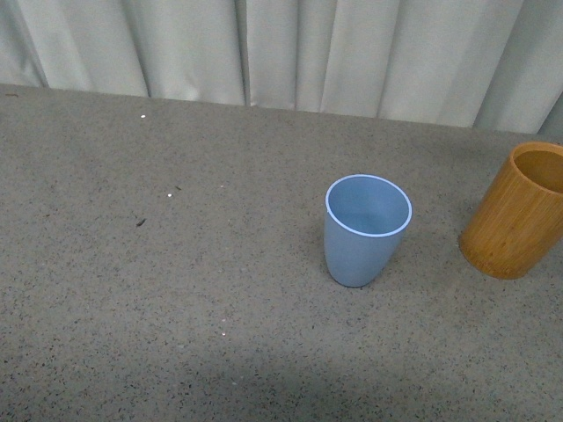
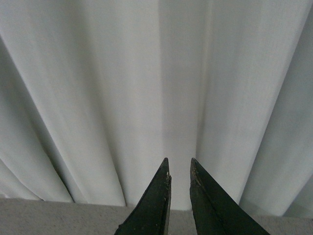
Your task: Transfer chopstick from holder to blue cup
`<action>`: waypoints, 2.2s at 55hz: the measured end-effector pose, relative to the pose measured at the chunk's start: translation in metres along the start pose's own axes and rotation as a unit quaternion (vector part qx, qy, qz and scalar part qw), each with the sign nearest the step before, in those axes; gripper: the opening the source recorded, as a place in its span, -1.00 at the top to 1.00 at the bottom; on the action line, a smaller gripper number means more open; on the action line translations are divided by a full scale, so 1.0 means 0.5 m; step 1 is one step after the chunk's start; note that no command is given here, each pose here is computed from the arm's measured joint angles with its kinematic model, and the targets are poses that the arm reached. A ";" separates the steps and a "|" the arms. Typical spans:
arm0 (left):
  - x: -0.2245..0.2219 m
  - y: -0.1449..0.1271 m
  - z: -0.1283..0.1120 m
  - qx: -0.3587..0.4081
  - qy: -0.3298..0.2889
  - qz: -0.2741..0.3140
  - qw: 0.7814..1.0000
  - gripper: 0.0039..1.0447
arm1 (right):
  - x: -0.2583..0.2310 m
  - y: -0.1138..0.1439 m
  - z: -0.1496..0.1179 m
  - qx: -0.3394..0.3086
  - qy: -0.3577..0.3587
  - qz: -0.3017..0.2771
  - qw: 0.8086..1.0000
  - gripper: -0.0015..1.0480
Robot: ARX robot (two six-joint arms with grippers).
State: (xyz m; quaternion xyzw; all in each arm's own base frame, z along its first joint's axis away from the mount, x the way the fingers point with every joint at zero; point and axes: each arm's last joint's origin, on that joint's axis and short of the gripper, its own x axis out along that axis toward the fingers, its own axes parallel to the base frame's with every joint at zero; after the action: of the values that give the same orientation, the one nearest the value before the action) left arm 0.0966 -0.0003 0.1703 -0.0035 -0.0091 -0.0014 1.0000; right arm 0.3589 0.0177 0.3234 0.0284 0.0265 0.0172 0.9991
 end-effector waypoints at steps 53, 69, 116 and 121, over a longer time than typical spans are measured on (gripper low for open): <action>0.000 0.000 0.000 0.000 0.000 0.000 1.000 -0.88 | -0.014 0.229 -0.194 0.095 0.061 0.149 0.982 0.76; 0.000 0.000 0.000 0.000 0.000 0.000 1.000 -0.88 | -0.025 0.220 -0.241 0.099 0.085 0.142 0.981 0.76; 0.000 0.000 0.000 0.000 0.000 0.000 1.000 -0.88 | -0.016 0.210 -0.279 0.097 0.109 0.138 0.980 0.11; 0.000 0.000 0.000 0.000 0.000 0.000 1.000 -0.88 | -0.017 0.209 -0.282 0.096 0.115 0.128 0.980 -0.23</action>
State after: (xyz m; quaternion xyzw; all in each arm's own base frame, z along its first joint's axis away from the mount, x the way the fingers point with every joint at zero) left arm 0.0966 -0.0003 0.1704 -0.0035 -0.0092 -0.0014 1.0000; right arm 0.3395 0.1295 0.1893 0.1253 0.1388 0.1454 0.9715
